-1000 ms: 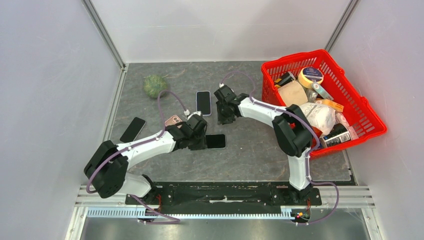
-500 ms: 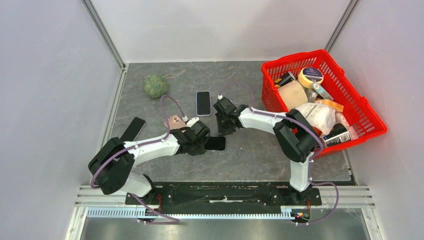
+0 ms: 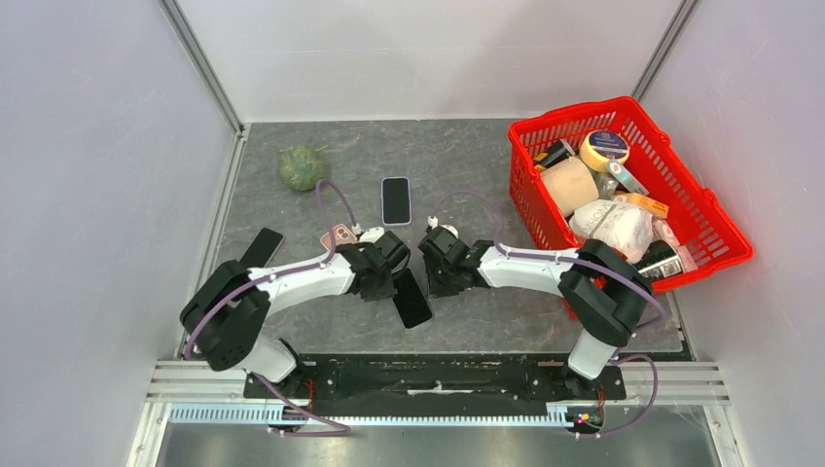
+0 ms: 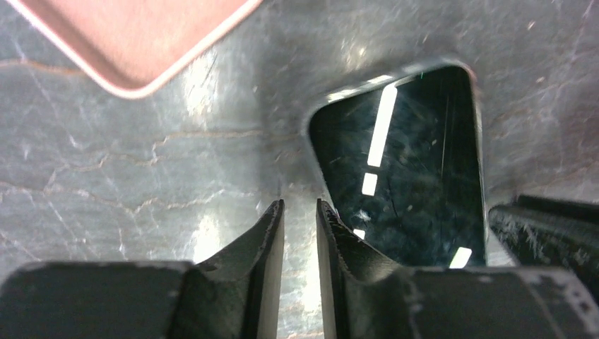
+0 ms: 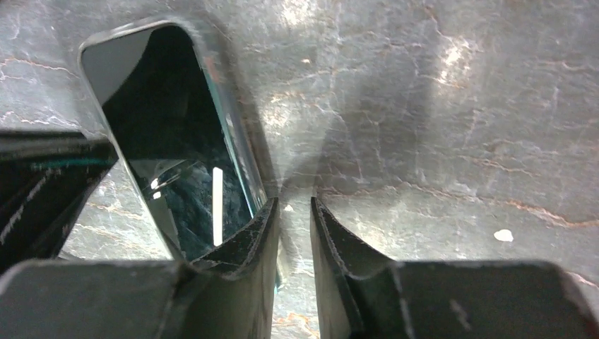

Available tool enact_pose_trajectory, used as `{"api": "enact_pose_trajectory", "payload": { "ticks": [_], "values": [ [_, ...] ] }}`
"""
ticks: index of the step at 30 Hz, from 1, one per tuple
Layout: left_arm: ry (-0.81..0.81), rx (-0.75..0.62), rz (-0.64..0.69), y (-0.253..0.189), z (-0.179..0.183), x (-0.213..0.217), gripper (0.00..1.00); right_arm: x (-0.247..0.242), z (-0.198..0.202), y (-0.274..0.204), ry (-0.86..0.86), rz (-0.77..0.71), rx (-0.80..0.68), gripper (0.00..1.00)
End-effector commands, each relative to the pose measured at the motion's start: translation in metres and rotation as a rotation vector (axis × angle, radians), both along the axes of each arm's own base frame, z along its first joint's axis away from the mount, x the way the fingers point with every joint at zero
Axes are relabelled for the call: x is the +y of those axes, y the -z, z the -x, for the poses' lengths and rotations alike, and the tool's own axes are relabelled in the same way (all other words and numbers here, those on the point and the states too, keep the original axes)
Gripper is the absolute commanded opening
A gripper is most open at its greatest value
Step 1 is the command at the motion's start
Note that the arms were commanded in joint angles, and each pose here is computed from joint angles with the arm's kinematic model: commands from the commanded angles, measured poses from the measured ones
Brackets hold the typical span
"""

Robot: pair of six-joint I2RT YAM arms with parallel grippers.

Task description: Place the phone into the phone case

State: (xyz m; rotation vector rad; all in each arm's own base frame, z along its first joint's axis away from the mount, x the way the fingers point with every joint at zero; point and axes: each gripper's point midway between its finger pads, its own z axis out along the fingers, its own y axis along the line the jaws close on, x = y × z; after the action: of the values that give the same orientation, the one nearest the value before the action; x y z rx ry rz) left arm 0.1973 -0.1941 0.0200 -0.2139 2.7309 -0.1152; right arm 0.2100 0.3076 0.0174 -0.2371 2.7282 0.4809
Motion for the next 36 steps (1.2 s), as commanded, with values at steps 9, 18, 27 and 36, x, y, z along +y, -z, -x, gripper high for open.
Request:
{"api": "enact_pose_trajectory", "payload": {
  "ticks": [9, 18, 27, 36],
  "values": [
    [0.044, -0.075, 0.103, -0.014, -0.027, -0.03, 0.32, -0.025, 0.024, -0.026, 0.026, -0.03, 0.031, 0.42],
    [0.042, -0.053, 0.207, -0.017, -0.008, -0.032, 0.32, -0.001, 0.043, -0.025, -0.026, -0.082, 0.074, 0.42],
    [0.072, -0.03, 0.224, -0.011, -0.004, -0.038, 0.32, 0.004, 0.052, -0.001, -0.046, -0.02, 0.1, 0.37],
    [0.078, -0.022, 0.211, -0.007, -0.005, -0.038, 0.31, -0.009, 0.061, 0.021, -0.05, 0.11, 0.094, 0.26]
  ]
}}
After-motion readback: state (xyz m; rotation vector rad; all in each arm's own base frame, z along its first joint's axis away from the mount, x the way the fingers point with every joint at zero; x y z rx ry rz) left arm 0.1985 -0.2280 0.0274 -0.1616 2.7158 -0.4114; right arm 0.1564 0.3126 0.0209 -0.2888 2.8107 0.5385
